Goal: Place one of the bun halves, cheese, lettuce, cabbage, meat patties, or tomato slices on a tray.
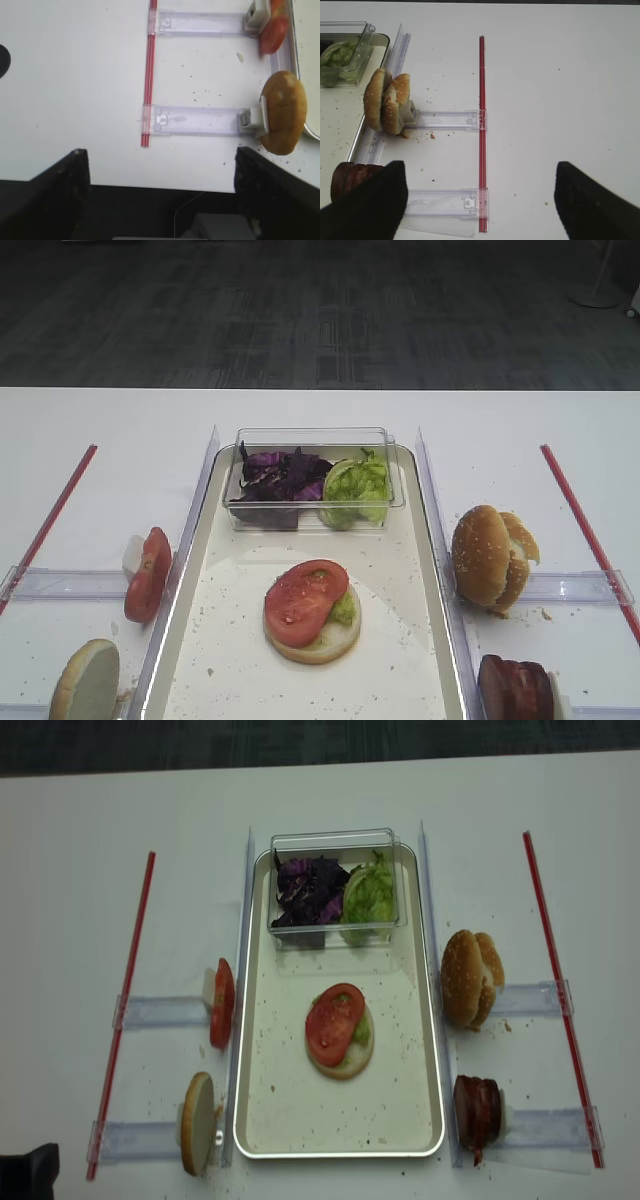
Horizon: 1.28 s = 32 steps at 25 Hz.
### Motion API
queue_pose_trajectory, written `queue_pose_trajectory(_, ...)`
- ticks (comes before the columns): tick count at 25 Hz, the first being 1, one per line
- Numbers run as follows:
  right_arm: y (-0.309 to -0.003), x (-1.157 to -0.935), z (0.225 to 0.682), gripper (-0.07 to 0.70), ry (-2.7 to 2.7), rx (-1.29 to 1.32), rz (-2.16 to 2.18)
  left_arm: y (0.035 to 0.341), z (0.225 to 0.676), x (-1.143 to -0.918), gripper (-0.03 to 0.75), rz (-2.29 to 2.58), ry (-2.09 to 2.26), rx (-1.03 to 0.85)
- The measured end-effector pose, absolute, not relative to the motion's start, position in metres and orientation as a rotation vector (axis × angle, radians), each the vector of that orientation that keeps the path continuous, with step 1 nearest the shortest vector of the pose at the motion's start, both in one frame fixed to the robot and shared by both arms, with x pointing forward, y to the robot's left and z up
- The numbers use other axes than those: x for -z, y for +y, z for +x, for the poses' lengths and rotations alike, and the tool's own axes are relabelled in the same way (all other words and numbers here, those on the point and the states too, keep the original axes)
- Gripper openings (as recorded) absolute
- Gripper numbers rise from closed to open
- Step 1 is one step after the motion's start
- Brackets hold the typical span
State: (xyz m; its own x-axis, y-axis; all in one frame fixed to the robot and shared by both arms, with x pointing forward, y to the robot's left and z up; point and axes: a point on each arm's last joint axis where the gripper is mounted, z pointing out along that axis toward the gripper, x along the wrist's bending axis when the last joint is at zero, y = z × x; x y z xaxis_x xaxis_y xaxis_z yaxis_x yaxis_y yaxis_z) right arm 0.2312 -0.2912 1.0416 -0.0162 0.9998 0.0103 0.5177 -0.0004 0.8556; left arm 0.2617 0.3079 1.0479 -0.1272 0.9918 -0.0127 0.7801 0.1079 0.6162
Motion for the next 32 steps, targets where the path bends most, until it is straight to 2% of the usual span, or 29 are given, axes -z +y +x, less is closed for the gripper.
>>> queue_pose_trajectory(14, -0.291, -1.042, 0.231, 0.615, 1.611, -0.919, 1.594, 0.308, 0.219, -1.045, 0.545, 1.561, 1.772, -0.852)
queue_pose_trajectory(32, -0.291, -1.042, 0.231, 0.615, 1.611, -0.919, 1.594, 0.308, 0.226, -1.039, 0.545, 1.572, 1.709, -0.901)
